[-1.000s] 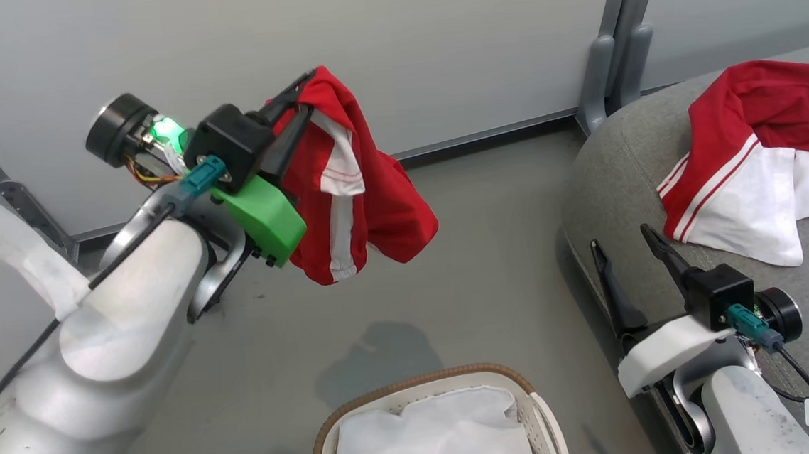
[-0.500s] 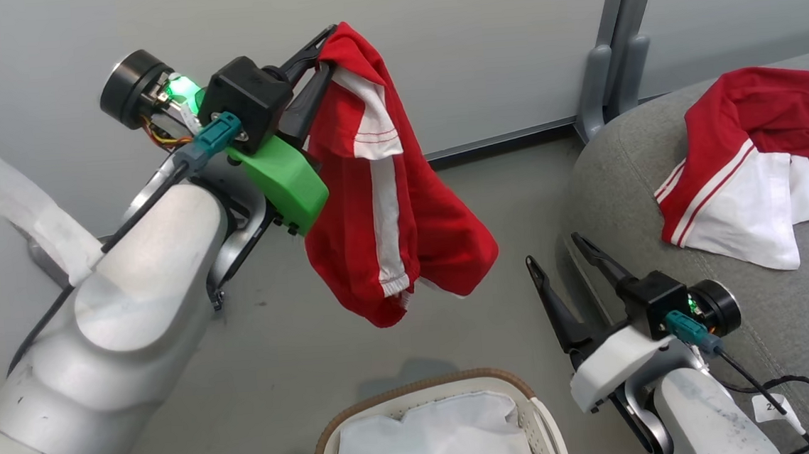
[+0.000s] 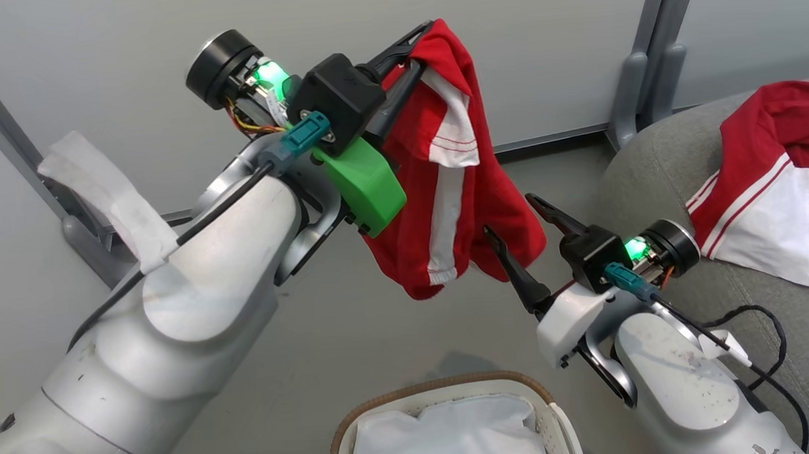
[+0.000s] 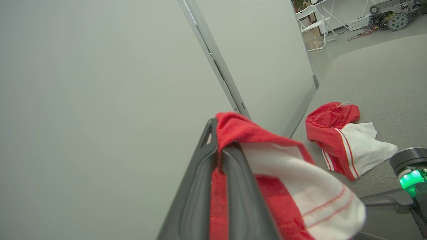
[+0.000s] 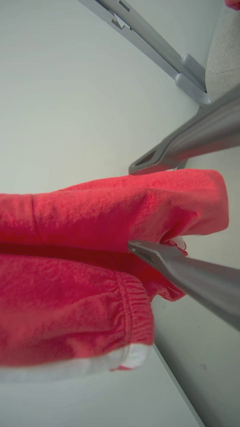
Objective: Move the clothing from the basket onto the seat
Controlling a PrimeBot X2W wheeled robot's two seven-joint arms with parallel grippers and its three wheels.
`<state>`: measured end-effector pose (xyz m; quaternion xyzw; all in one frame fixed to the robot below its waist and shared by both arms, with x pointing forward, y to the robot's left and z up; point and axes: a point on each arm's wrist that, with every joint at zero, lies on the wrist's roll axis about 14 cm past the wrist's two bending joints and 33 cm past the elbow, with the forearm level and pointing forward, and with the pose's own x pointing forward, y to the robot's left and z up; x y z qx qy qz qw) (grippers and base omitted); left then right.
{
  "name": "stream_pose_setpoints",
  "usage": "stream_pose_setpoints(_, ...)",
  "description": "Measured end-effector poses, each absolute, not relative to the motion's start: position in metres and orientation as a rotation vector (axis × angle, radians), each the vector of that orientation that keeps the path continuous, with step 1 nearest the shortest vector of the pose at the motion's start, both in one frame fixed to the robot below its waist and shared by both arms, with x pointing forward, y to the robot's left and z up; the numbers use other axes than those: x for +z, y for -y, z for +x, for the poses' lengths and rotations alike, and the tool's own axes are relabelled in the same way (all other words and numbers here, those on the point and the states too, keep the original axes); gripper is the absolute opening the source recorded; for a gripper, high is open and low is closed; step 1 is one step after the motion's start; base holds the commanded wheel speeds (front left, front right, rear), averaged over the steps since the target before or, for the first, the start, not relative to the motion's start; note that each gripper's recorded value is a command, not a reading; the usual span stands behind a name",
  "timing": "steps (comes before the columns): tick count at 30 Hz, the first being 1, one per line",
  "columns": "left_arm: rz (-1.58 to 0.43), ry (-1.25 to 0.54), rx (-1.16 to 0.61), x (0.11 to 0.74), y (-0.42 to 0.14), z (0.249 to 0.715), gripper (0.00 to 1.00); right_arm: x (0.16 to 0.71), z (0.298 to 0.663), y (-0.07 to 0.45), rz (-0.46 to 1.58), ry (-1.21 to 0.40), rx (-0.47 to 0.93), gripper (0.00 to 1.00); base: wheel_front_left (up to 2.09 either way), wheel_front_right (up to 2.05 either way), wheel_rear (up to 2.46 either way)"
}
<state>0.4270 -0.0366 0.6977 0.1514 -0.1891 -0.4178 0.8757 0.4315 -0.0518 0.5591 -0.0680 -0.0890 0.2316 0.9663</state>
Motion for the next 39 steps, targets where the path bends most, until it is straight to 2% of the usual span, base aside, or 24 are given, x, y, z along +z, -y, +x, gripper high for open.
stream_pose_setpoints(8, 0.309, 0.408, -0.903, 0.697, 0.043, 0.413, 0.0, 0.564, 0.441, 0.027, -0.178, 0.182, 0.538, 1.0, 0.0, 0.0, 0.0)
stream_pose_setpoints(9, 0.311, 0.409, -0.907, 0.697, 0.043, 0.411, 0.0, 0.562, 0.441, 0.025, -0.174, 0.175, 0.547, 0.78, 0.0, 0.0, 0.0)
stream_pose_setpoints(10, 0.308, 0.41, -0.91, 0.697, 0.043, 0.409, 0.0, 0.562, 0.44, 0.022, -0.17, 0.172, 0.555, 0.31, 0.0, 0.0, 0.0)
stream_pose_setpoints(11, 0.307, 0.409, -0.911, 0.696, 0.042, 0.408, 0.0, 0.562, 0.44, 0.02, -0.166, 0.174, 0.558, 0.31, 0.0, 0.0, 0.0)
stream_pose_setpoints(12, 0.305, 0.408, -0.91, 0.696, 0.041, 0.407, 0.0, 0.563, 0.44, 0.019, -0.161, 0.175, 0.56, 0.0, 0.0, 0.0, 0.0)
stream_pose_setpoints(20, 0.192, 0.349, -0.866, 0.669, 0.021, 0.41, 0.02, 0.571, 0.443, 0.023, -0.126, 0.194, 0.54, 0.0, 0.0, 0.0, 0.0)
stream_pose_setpoints(21, 0.18, 0.342, -0.858, 0.664, 0.019, 0.41, 0.17, 0.572, 0.444, 0.025, -0.125, 0.198, 0.533, 0.0, 0.0, 0.0, 0.0)
stream_pose_setpoints(22, 0.168, 0.33, -0.848, 0.658, 0.017, 0.411, 0.38, 0.574, 0.444, 0.028, -0.121, 0.202, 0.524, 0.0, 0.0, 0.0, 0.0)
stream_pose_setpoints(23, 0.151, 0.315, -0.838, 0.651, 0.015, 0.411, 0.48, 0.575, 0.445, 0.032, -0.116, 0.205, 0.513, 0.0, 0.0, 0.0, 0.0)
stream_pose_setpoints(24, 0.14, 0.302, -0.832, 0.645, 0.013, 0.411, 1.0, 0.576, 0.445, 0.035, -0.113, 0.206, 0.504, 0.0, 0.0, 0.0, 0.0)
stream_pose_setpoints(29, 0.022, 0.217, -0.758, 0.611, 0.004, 0.414, 1.0, 0.579, 0.448, 0.049, -0.114, 0.216, 0.462, 0.0, 0.0, 0.0, 0.0)
stream_pose_setpoints(39, -0.076, 0.093, -0.644, 0.559, -0.015, 0.415, 1.0, 0.597, 0.456, 0.071, -0.113, 0.268, 0.392, 0.0, 0.0, 0.0, 0.0)
